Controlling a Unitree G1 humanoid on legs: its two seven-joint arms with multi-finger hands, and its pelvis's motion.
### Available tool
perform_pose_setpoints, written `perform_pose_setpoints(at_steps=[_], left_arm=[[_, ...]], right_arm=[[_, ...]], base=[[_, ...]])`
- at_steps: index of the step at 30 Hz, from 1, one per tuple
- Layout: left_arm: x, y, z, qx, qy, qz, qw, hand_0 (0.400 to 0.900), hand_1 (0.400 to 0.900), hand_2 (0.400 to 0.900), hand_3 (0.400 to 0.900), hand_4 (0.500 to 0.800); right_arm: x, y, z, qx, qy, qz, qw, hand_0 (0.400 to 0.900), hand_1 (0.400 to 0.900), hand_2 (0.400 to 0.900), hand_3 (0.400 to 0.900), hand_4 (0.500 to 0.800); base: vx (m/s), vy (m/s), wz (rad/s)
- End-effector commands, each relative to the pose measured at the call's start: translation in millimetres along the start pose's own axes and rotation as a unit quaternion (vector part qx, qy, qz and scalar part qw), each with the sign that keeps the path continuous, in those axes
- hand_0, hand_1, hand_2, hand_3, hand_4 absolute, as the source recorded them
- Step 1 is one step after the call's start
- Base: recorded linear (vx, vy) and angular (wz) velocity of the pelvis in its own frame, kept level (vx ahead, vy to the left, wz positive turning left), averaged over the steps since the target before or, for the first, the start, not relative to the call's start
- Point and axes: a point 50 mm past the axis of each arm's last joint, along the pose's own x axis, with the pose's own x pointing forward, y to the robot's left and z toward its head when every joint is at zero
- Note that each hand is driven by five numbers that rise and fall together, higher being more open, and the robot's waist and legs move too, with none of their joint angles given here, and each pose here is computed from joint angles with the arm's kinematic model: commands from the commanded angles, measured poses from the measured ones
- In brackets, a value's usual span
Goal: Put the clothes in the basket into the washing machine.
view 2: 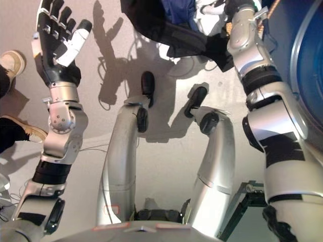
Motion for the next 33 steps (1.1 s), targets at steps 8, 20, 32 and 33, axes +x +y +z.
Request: perform_pose_setpoints(at_steps=[8, 20, 32, 33], left_arm=[[-27.6, 15.5, -23.1, 0.032, 0.019, 0.017, 0.999, 0.9, 0.9, 0.9, 0.9, 0.8], [-47.2, 22.0, -35.6, 0.046, 0.051, 0.04, 0.997, 0.9, 0.9, 0.9, 0.9, 0.8], [-42.8, 13.7, -33.5, 0.041, 0.034, 0.03, 0.998, 0.9, 0.9, 0.9, 0.9, 0.8], [-42.5, 13.1, -33.4, 0.042, 0.034, 0.028, 0.998, 0.9, 0.9, 0.9, 0.9, 0.8]], right_arm=[[-74.2, -25.8, -66.0, 0.111, -0.039, -0.067, 0.991, 0.4, 0.4, 0.4, 0.4, 0.5], [-149.5, -31.6, -112.7, 0.2, 0.028, -0.19, 0.961, 0.4, 0.4, 0.4, 0.4, 0.5], [-124.8, -87.2, -141.8, 0.215, 0.098, -0.405, 0.883, 0.4, 0.4, 0.4, 0.4, 0.5], [-122.4, -92.5, -144.5, 0.215, 0.106, -0.418, 0.876, 0.4, 0.4, 0.4, 0.4, 0.5]], base=[[-0.018, 0.035, -0.12], [0.013, 0.007, -0.06], [0.0, 0.0, 0.0], [0.0, 0.0, 0.0]])
